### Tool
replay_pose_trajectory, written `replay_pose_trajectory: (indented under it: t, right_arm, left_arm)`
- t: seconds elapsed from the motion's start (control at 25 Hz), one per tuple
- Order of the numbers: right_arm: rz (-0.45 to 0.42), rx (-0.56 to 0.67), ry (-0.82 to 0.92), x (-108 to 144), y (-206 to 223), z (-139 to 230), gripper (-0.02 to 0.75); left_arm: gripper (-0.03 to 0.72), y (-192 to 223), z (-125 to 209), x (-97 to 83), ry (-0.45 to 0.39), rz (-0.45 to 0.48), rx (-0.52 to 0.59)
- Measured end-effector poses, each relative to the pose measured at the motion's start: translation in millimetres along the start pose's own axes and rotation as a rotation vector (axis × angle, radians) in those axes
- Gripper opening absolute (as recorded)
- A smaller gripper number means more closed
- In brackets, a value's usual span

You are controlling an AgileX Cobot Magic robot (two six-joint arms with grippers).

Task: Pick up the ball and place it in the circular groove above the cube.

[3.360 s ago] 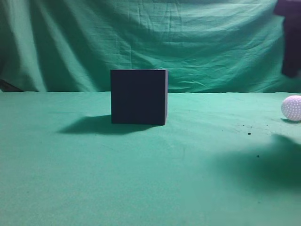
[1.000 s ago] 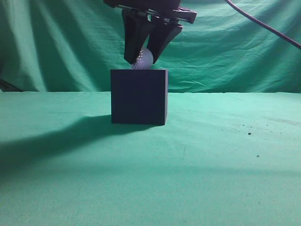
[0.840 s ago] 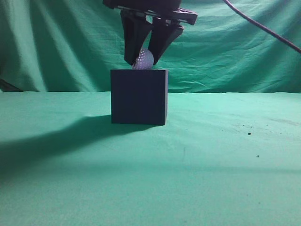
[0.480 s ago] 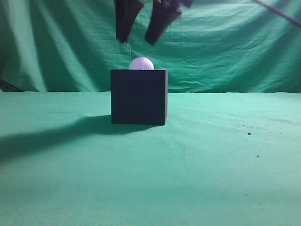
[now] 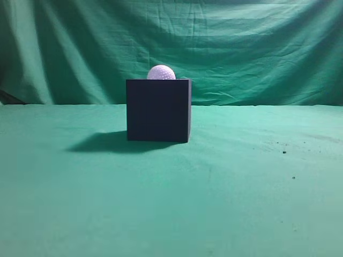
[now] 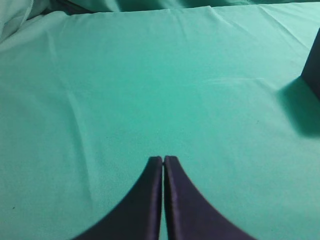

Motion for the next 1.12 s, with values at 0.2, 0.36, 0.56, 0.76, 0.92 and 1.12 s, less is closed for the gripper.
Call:
replay_pose_trajectory:
  t: [0.2, 0.36, 0.56, 0.76, 0.92, 1.12]
  right_arm:
    - [0.014, -0.109, 0.067, -4, -65, 17, 0.000]
    - [0.012, -0.132, 0.084, -6, -97, 55, 0.000]
    - [-0.010, -0.147, 0.093, -5, -113, 114, 0.000]
    - [-0.091, -0.324, 0.119, 2, -120, 157, 0.000]
    - [-0.145, -0.419, 0.139, 6, -129, 193, 0.000]
    - [-0.125, -0.440, 0.099, 2, -126, 227, 0.000]
  left_arm:
    - [0.000, 0, 0, 0.0, 0.000, 0.000, 0.000]
    - [0.000, 0, 0, 0.0, 0.000, 0.000, 0.000]
    - [0.000, 0, 0, 0.0, 0.000, 0.000, 0.000]
    - [0.000, 0, 0, 0.0, 0.000, 0.000, 0.000]
    - [0.000, 0, 0, 0.0, 0.000, 0.000, 0.000]
    - [0.000, 0, 0, 0.0, 0.000, 0.000, 0.000]
Point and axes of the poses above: a point on each arm's last joint axis where the gripper is mounted, y pointing out along that axis toward the gripper, x along the wrist's bending axis when the last joint is at zero, z = x × y, the point moved 7 cm from there along y, pointing out along that axis toward the gripper, and after that the axes turned 5 degrees about y, right-handed, at the moved point
